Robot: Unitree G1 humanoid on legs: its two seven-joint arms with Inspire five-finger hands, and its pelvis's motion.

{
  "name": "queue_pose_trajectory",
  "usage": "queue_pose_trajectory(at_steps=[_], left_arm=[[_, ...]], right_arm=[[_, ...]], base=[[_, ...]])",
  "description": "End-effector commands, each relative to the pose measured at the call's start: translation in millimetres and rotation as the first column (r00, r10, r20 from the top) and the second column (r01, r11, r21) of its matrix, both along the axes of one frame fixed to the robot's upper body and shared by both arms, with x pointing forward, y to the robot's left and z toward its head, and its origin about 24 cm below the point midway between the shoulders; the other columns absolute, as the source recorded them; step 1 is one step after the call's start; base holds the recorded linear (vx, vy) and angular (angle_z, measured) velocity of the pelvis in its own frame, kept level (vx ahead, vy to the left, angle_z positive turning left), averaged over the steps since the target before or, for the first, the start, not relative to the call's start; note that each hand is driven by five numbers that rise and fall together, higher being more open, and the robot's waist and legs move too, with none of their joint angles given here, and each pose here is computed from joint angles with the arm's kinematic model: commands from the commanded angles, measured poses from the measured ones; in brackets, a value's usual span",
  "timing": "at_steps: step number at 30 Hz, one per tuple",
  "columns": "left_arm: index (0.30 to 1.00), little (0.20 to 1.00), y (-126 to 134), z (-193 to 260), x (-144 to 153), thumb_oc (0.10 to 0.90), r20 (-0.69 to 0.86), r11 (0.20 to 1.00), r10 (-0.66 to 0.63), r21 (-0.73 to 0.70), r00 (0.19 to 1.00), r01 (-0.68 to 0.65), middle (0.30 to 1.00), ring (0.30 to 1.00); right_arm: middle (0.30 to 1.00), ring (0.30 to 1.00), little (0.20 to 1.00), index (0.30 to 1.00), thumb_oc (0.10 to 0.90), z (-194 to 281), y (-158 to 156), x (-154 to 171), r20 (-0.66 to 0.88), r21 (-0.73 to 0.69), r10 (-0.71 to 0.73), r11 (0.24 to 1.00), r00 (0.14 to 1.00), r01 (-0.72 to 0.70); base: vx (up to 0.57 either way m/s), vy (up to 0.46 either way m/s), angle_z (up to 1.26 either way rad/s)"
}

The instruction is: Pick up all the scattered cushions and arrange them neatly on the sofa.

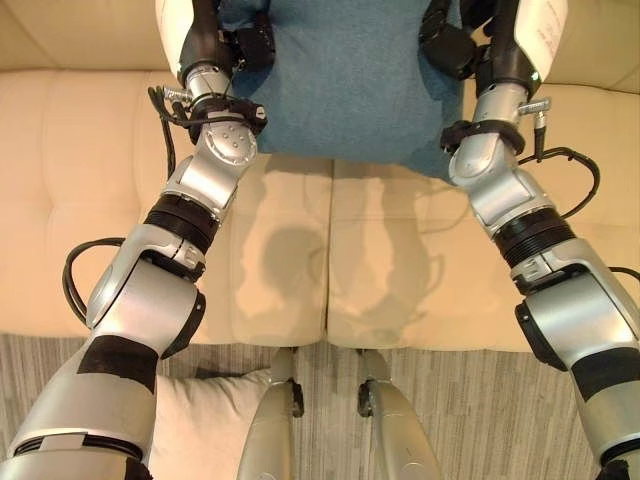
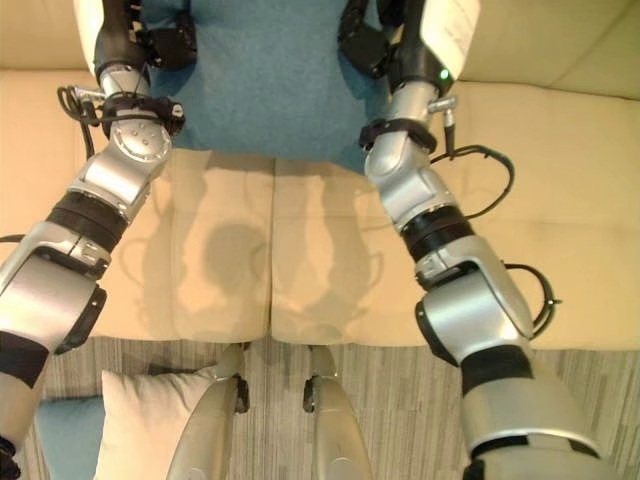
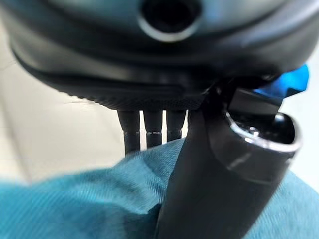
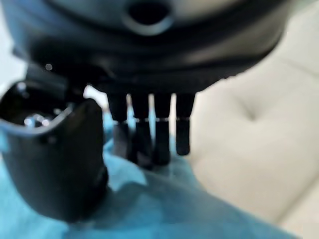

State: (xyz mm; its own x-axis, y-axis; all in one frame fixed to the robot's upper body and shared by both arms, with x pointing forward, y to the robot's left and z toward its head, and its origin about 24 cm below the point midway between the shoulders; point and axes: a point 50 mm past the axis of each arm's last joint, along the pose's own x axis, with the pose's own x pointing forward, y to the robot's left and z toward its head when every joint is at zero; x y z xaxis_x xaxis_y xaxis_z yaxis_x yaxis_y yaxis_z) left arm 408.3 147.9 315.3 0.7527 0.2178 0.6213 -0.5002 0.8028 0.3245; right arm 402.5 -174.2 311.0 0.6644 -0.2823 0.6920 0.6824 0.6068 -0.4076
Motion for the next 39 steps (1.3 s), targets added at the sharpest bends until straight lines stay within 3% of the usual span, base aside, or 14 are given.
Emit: queue_pose_trajectory(at_steps=[1,8,18,23,25,27,30,31,32,34,35,38,39], left_arm=[[0.900,0.900,-34.4,59.3,-29.3,0.800,0.276,0.986,-0.158,0.101,0.948,0.135,0.900,0.900],[0.900,0.900,-14.3,-9.8,-14.4,0.800,0.100,0.989,-0.145,0.014,0.984,0.144,0.900,0.900],[0.900,0.900,25.4,-52.8,-18.0,0.800,0.009,0.993,-0.106,-0.056,0.994,0.106,0.900,0.900],[0.900,0.900,63.0,-110.7,-50.4,0.800,-0.067,0.994,-0.104,-0.049,0.992,0.101,0.900,0.900],[0.900,0.900,67.8,-125.1,-59.3,0.800,-0.096,0.994,-0.103,-0.042,0.990,0.100,0.900,0.900],[0.900,0.900,83.5,-168.0,-84.6,0.800,-0.211,0.997,-0.080,0.000,0.974,0.082,0.900,0.900],[0.900,0.900,87.8,-184.9,-96.2,0.800,-0.264,0.997,-0.070,0.023,0.962,0.078,0.900,0.900],[0.900,0.900,101.4,-230.9,-121.9,0.800,-0.414,0.999,-0.039,-0.010,0.910,0.039,0.900,0.900],[0.900,0.900,101.6,-231.4,-122.5,0.800,-0.415,0.999,-0.039,-0.010,0.909,0.038,0.900,0.900],[0.900,0.900,117.0,-287.5,-160.2,0.800,-0.607,0.996,-0.017,-0.077,0.795,-0.038,0.900,0.900],[0.900,0.900,124.3,-326.3,-187.5,0.800,-0.733,0.988,0.000,-0.103,0.680,-0.111,0.900,0.900],[0.900,0.900,126.1,-342.2,-199.8,0.800,-0.781,0.984,0.007,-0.104,0.624,-0.141,0.900,0.900],[0.900,0.900,128.0,-373.7,-225.5,0.800,-0.869,0.975,0.024,-0.090,0.495,-0.204,0.900,0.900]], right_arm=[[0.900,0.900,0.900,0.900,0.800,66.9,43.8,-24.6,0.258,-0.032,0.186,0.982,0.948,-0.184],[0.900,0.900,0.900,0.900,0.800,25.4,19.3,-14.7,0.157,0.031,0.158,0.986,0.975,-0.164],[0.900,0.900,0.900,0.900,0.800,-3.2,-29.4,-19.9,0.093,0.065,0.080,0.994,0.992,-0.087],[0.900,0.900,0.900,0.900,0.800,-66.1,-75.8,-49.0,-0.016,0.074,0.073,0.995,0.997,-0.072],[0.900,0.900,0.900,0.900,0.800,-83.7,-80.9,-57.1,-0.044,0.092,0.076,0.993,0.996,-0.071],[0.900,0.900,0.900,0.900,0.800,-139.6,-95.5,-77.6,-0.177,0.148,0.078,0.988,0.981,-0.052],[0.900,0.900,0.900,0.900,0.800,-162.3,-98.5,-87.8,-0.233,0.173,0.085,0.984,0.969,-0.044],[0.900,0.900,0.900,0.900,0.800,-204.5,-106.5,-106.9,-0.372,0.189,0.081,0.982,0.925,-0.010],[0.900,0.900,0.900,0.900,0.800,-205.0,-106.3,-107.3,-0.373,0.189,0.081,0.982,0.924,-0.010],[0.900,0.900,0.900,0.900,0.800,-246.9,-119.4,-131.5,-0.534,0.166,0.043,0.985,0.844,0.055],[0.900,0.900,0.900,0.900,0.800,-275.8,-123.8,-148.6,-0.637,0.136,0.018,0.987,0.771,0.089],[0.900,0.900,0.900,0.900,0.800,-287.4,-125.6,-155.1,-0.676,0.130,0.012,0.986,0.737,0.103],[0.900,0.900,0.900,0.900,0.800,-314.2,-126.8,-170.4,-0.760,0.114,0.001,0.985,0.650,0.133]], base=[[0.01,-0.003,0.06],[-0.02,0.006,-0.02],[-0.03,0.013,-0.04],[0.04,0.007,0.06],[0.05,-0.020,0.03],[0.06,-0.035,0.01],[0.03,-0.023,0.00],[0.00,-0.028,-0.04],[0.04,-0.060,-0.04],[0.03,-0.065,-0.04],[0.01,-0.057,-0.03],[-0.01,-0.052,0.01],[-0.02,-0.131,0.02]])
